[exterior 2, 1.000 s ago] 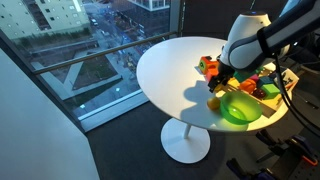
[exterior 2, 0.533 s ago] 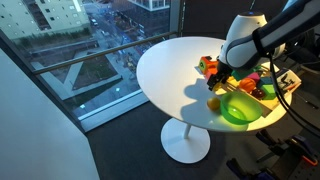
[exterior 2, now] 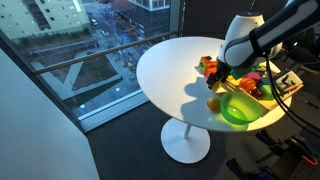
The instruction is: Place the toy lemon in the bowl
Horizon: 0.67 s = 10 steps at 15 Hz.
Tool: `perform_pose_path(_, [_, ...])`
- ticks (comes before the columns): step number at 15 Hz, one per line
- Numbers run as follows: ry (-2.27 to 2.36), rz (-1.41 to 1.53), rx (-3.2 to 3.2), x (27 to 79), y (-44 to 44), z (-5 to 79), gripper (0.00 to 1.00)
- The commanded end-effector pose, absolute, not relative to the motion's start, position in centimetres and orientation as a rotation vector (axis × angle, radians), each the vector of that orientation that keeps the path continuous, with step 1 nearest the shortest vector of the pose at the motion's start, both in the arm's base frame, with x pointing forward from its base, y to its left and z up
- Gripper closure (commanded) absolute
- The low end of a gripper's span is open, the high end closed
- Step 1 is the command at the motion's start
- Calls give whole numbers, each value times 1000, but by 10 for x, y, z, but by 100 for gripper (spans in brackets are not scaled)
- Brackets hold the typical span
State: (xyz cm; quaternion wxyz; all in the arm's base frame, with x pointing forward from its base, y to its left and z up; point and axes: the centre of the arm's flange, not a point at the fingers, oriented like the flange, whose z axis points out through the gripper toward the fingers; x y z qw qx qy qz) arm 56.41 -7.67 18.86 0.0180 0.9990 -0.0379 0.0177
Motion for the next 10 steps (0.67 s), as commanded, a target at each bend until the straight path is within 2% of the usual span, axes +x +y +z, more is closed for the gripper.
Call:
perform_pose_path(1, [-125,77,3087,572,-81,186,34])
perform_pose_path(5, [-130,72,3093,573,-81,196,66])
perform_pose_path(10, [-112,48,3107,568,-79,215,66])
